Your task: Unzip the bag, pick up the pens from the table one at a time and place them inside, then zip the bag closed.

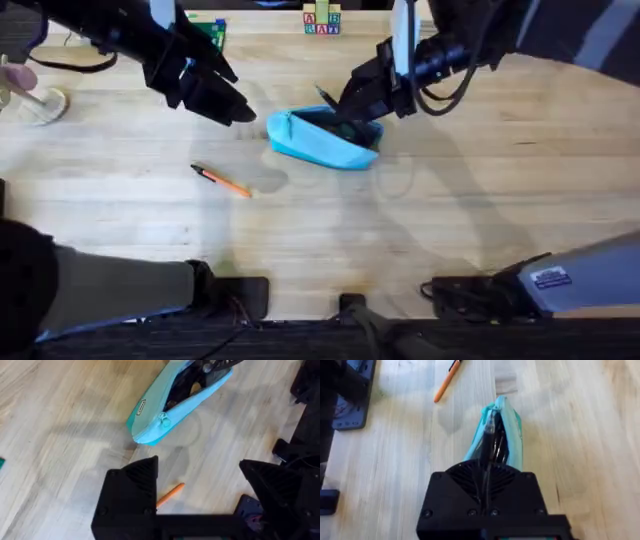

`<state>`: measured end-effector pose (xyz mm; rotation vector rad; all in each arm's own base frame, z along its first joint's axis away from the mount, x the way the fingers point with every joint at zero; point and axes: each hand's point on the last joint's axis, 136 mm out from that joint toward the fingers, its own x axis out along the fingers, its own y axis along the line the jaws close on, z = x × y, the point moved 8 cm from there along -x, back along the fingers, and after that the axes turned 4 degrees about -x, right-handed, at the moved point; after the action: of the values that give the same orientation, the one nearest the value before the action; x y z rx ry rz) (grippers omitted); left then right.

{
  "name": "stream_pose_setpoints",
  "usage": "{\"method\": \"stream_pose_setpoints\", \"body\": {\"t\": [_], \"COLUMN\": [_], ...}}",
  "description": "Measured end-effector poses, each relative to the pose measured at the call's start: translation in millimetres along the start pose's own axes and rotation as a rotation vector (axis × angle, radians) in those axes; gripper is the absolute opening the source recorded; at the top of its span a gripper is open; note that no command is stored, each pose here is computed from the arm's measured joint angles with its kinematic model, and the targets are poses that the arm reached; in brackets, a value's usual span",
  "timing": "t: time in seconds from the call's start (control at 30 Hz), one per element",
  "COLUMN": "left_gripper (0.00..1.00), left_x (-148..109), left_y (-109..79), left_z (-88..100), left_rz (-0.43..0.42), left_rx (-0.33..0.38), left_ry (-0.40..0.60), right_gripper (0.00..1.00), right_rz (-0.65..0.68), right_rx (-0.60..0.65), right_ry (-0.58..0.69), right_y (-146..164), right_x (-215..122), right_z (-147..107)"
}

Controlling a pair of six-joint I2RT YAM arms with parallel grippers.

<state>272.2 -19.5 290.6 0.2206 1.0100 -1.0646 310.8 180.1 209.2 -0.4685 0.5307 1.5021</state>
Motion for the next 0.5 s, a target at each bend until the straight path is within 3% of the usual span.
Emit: {"method": "stream_pose_setpoints", "body": {"t": [0.5], "left_gripper": [0.995], "left_x": [0.0], "left_y": [0.0], "left_z": [0.0], "left_rz": [0.000], "left_rx": [0.000], "left_ry": [0.000], "right_gripper": [0.033], "right_rz": [0.025], "right_rx": [0.035], "right_ry": [0.015], "right_y": [-4.7], "right_x": [10.6], "right_z": [-11.6]}}
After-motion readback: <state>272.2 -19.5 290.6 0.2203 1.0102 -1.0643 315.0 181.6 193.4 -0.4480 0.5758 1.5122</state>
